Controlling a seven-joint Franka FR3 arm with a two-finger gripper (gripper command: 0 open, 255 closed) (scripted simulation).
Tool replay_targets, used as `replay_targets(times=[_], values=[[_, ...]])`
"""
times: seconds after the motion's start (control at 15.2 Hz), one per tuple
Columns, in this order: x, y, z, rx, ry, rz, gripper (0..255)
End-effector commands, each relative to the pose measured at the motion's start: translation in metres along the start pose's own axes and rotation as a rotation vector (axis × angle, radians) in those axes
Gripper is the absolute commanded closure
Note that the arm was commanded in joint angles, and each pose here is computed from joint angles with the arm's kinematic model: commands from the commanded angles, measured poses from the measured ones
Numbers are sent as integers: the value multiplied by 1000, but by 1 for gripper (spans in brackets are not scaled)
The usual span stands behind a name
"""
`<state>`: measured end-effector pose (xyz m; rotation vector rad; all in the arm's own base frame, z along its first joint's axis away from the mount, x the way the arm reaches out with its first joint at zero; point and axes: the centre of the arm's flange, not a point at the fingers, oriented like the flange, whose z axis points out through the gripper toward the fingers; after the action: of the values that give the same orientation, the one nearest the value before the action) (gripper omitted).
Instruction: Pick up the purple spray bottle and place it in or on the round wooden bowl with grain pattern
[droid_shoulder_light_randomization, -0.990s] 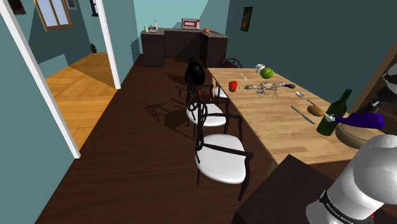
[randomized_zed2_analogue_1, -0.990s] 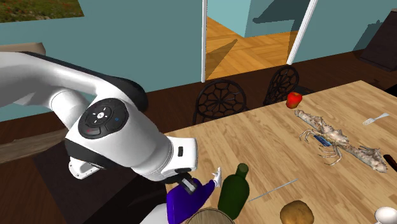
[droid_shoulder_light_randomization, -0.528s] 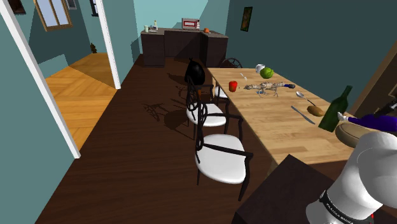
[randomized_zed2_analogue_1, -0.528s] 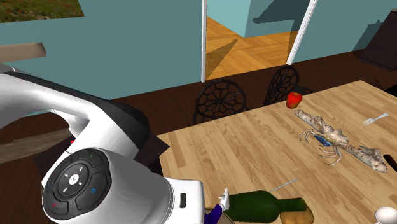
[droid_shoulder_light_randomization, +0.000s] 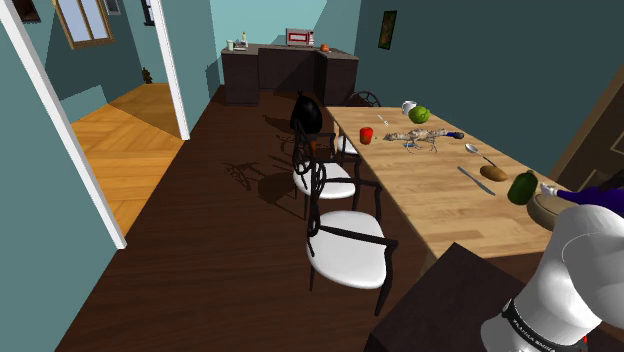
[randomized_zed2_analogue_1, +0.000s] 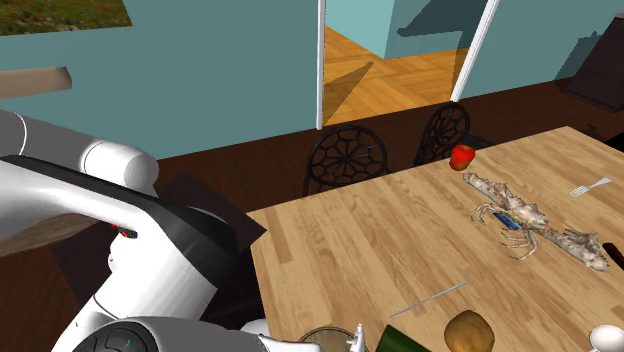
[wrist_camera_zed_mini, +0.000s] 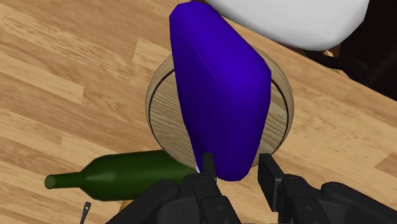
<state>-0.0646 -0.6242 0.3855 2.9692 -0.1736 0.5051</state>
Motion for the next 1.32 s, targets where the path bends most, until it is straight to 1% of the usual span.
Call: replay_targets(times=[0.0,0.2,0.73,0.79,1.12,1.25], values=[[-3,-1,10,0,0,0,255],[-10,-3,28,0,0,0,255],[-10,-3,28,0,0,0,255],[-10,-3,28,0,0,0,0],[-10,-3,28,0,0,0,0],[-10,-3,2,0,0,0,0]])
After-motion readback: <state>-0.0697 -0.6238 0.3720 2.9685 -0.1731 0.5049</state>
